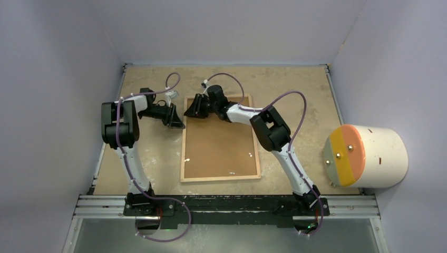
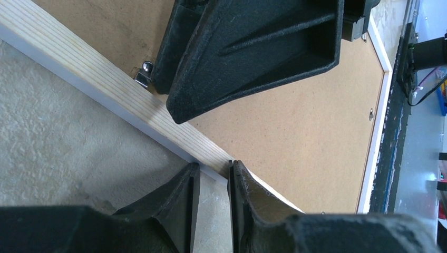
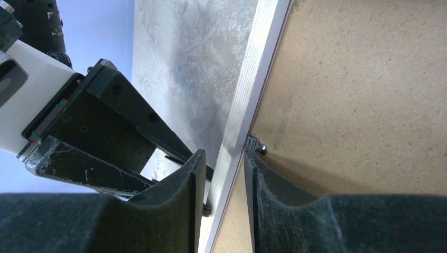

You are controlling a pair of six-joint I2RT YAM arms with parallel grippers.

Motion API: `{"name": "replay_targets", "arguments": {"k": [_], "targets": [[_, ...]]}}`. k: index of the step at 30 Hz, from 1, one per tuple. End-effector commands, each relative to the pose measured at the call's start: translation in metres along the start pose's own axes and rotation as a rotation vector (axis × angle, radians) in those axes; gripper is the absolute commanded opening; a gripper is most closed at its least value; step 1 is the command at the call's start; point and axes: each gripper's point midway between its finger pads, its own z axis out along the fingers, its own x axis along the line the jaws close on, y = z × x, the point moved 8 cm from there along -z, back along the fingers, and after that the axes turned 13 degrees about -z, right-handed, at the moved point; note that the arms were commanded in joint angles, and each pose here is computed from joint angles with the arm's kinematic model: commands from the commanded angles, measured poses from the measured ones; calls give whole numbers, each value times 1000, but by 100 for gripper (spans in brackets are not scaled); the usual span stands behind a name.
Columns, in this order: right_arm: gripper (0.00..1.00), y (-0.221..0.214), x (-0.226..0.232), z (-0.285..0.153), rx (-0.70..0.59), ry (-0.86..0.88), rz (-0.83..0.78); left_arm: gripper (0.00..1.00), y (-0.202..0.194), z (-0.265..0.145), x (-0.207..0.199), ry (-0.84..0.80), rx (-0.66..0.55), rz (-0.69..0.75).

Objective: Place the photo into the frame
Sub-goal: Install the photo frame at the center of the board, then adjust the photo frame at the center of the board.

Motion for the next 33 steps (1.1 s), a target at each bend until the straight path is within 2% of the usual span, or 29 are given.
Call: {"name": "replay_targets", "arguments": {"k": [1, 3, 7, 9, 10, 15, 18, 20, 26, 33], "targets": [[38, 0, 18, -14, 14, 61, 12, 28, -21, 2, 19, 131, 122, 77], [44, 13, 30, -34, -17, 79, -1, 30, -19, -9, 18, 146, 124, 82], [68, 42, 37, -94, -119, 56, -22, 33, -20, -32, 19, 229, 146, 120], [92, 50, 26, -123, -164, -18, -21, 34, -26, -36, 18, 278, 167, 148], [98, 53, 18, -138, -185, -65, -21, 35, -30, -38, 16, 295, 174, 157], [99, 48, -52, -211, -276, -403, 70, 36, -49, -37, 12, 409, 220, 215], [99, 32, -95, -242, -269, -628, 131, 37, -65, -29, 9, 451, 259, 243], [99, 23, -113, -254, -265, -713, 155, 37, -73, -23, 4, 471, 287, 266], [99, 21, -132, -235, -205, -647, 158, 37, -80, -8, -17, 479, 336, 340], [99, 40, -116, -172, -129, -423, 138, 37, -80, 9, -33, 440, 373, 374]]}}
